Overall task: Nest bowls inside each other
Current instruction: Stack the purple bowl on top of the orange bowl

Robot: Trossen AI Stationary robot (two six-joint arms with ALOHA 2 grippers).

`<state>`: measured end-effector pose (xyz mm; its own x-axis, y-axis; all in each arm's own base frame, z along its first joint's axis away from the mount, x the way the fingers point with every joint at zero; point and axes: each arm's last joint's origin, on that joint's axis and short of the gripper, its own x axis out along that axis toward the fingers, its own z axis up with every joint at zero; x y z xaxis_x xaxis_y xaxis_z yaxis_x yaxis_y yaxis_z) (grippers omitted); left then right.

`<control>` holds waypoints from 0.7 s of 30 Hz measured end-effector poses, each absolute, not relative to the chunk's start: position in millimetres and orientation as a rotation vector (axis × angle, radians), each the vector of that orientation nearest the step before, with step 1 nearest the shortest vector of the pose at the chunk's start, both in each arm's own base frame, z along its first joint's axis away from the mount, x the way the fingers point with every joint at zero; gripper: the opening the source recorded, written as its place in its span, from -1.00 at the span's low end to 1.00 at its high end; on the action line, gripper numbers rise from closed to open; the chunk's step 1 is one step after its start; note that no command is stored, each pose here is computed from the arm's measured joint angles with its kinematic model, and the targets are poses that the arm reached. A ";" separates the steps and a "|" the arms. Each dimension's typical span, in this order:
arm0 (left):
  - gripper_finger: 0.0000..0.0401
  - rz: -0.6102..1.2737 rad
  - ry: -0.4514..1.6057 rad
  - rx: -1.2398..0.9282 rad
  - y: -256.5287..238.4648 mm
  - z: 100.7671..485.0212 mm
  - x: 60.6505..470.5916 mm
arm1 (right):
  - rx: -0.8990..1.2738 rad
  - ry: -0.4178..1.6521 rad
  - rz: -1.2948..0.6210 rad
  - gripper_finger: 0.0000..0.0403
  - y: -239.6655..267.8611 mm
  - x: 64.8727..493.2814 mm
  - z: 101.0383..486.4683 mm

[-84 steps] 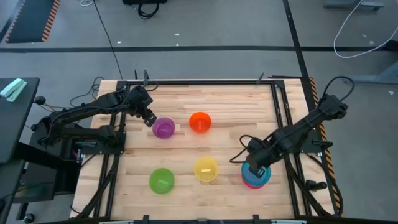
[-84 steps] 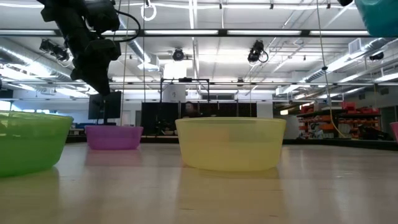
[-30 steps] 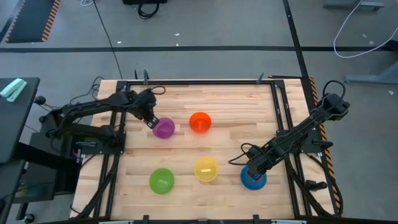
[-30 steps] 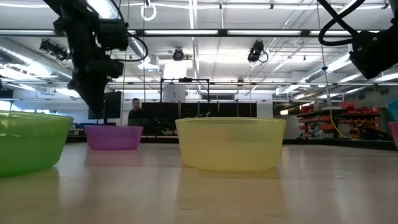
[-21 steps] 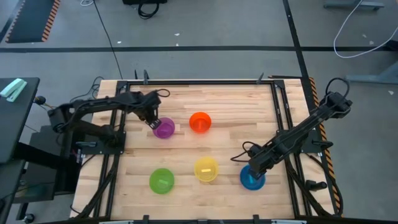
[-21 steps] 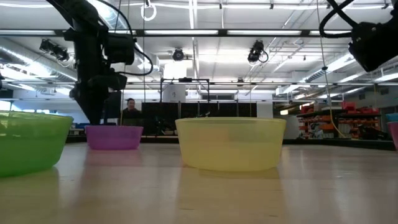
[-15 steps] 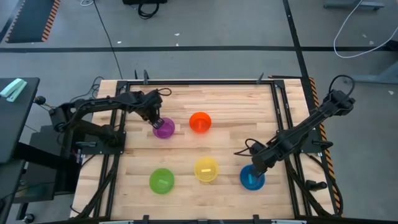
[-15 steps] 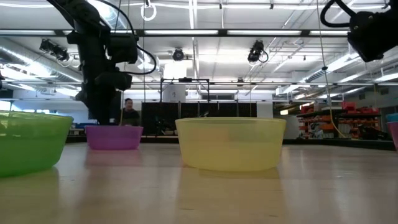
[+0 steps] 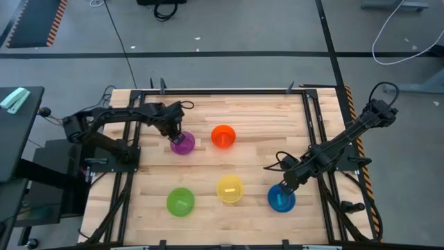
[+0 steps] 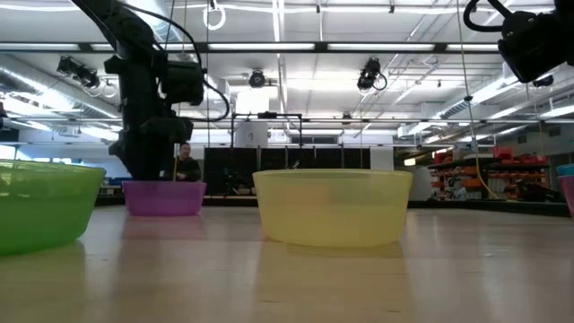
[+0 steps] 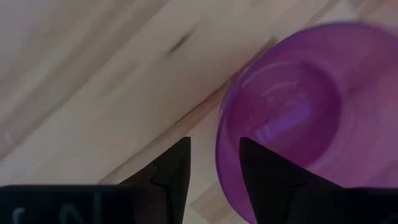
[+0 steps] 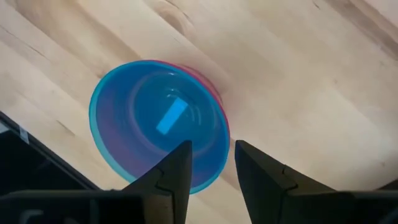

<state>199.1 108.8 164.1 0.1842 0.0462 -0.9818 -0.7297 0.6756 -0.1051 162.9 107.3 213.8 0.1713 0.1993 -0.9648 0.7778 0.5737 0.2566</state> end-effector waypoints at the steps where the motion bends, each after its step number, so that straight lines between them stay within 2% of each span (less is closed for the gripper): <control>1: -0.27 0.606 1.294 -0.660 109.3 161.0 200.0 | 0.918 1.372 -0.506 -0.35 107.3 162.8 213.8; 12: -0.43 0.604 1.314 -0.754 113.4 139.9 210.6 | 0.893 1.355 -0.503 -0.35 106.7 163.3 213.7; 21: -0.87 0.630 1.258 -0.782 115.6 140.3 214.6 | 0.878 1.338 -0.507 -0.36 106.2 163.6 213.7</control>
<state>214.6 115.6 140.3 0.2064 -0.0037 -0.9785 -0.7854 0.5958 -0.1679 163.6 106.2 213.7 0.1955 0.1612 -0.9674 0.7619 0.5961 0.2534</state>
